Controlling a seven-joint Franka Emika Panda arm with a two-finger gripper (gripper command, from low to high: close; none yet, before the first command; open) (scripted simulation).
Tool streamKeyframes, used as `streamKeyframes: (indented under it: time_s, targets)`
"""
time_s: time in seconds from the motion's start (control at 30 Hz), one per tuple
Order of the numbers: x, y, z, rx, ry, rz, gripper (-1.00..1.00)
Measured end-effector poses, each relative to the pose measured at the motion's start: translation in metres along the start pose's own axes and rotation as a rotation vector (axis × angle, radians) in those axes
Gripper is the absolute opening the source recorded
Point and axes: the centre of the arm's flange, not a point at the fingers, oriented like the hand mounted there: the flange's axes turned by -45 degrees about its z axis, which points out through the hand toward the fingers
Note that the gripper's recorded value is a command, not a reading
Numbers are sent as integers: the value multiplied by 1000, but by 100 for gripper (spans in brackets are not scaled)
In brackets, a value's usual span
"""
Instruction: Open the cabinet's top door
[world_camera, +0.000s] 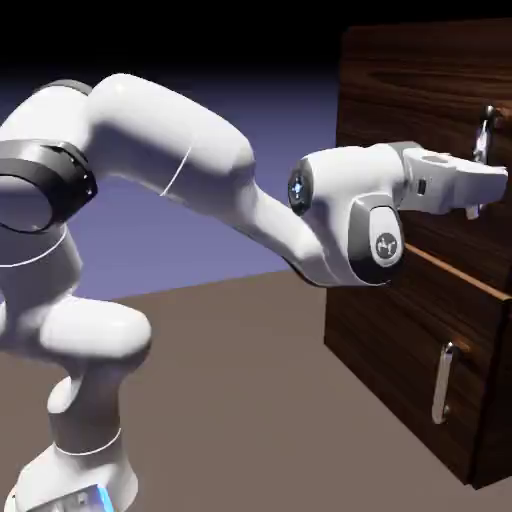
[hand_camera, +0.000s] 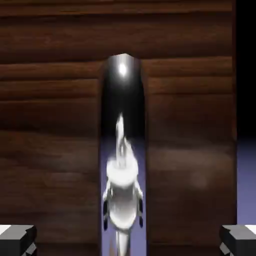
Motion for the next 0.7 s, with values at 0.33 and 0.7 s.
streamKeyframes:
  time_s: [0.33, 0.7]
  targets:
    - [0, -7, -10, -38, 0, -3, -100]
    - [1, -21, -44, -115, 0, -5, -100]
